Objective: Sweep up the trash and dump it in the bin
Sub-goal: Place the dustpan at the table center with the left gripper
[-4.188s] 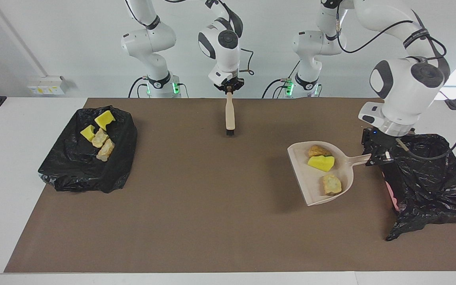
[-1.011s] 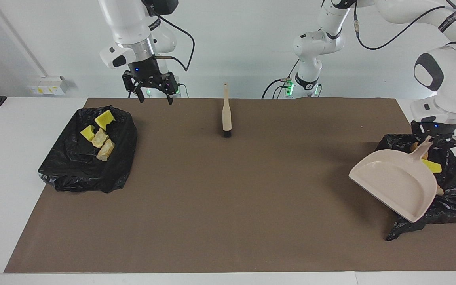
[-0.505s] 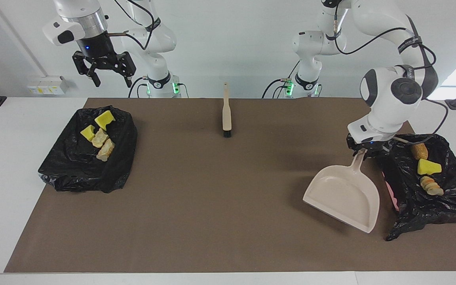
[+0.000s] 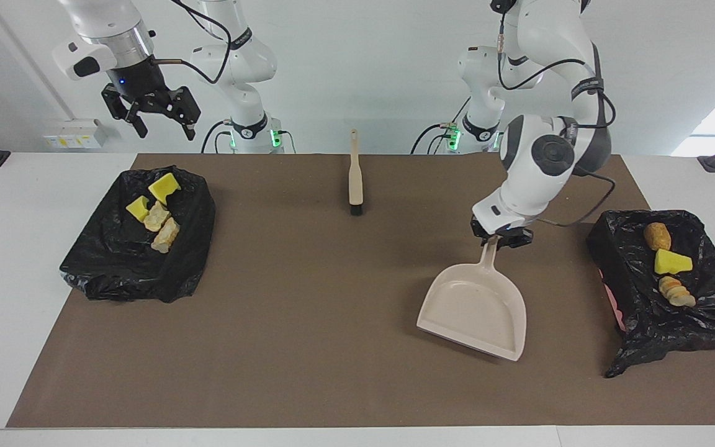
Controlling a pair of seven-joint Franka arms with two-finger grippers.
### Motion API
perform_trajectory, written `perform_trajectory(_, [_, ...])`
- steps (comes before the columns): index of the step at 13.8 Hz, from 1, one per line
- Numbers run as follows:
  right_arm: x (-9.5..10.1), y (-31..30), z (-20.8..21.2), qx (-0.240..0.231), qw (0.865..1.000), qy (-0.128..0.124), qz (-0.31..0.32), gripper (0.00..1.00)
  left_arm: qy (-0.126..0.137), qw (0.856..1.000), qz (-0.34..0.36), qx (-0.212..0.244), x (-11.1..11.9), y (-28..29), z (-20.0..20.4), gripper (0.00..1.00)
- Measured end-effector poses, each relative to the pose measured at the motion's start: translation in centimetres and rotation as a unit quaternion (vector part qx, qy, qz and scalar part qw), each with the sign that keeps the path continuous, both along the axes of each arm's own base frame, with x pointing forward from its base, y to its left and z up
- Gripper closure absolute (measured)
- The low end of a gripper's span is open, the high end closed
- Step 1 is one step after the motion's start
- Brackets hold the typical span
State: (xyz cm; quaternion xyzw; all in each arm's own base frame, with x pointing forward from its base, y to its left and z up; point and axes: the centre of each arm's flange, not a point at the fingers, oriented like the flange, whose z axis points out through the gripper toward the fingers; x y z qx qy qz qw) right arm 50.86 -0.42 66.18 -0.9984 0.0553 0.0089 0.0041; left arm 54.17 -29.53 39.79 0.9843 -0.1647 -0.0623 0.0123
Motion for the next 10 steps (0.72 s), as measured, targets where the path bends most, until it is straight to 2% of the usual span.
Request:
perform_trajectory(4, [-0.1,-1.2,0.0,-0.002,1.000,0.000,-0.011,0.00,-0.005,0.998,0.061,-0.025,-0.9,-8.1,1.5,0.69])
perform_trajectory(7, [-0.1,-2.2,0.2,-0.003,1.000,-0.002,-0.009,0.00,-0.005,0.996,0.081,-0.031,-1.3,-10.5,1.7,0.69])
perform_trajectory(10, [-0.3,-2.1,0.5,-0.003,1.000,-0.005,-0.007,0.00,-0.004,0.997,0.077,-0.029,-2.9,-12.8,1.8,0.69])
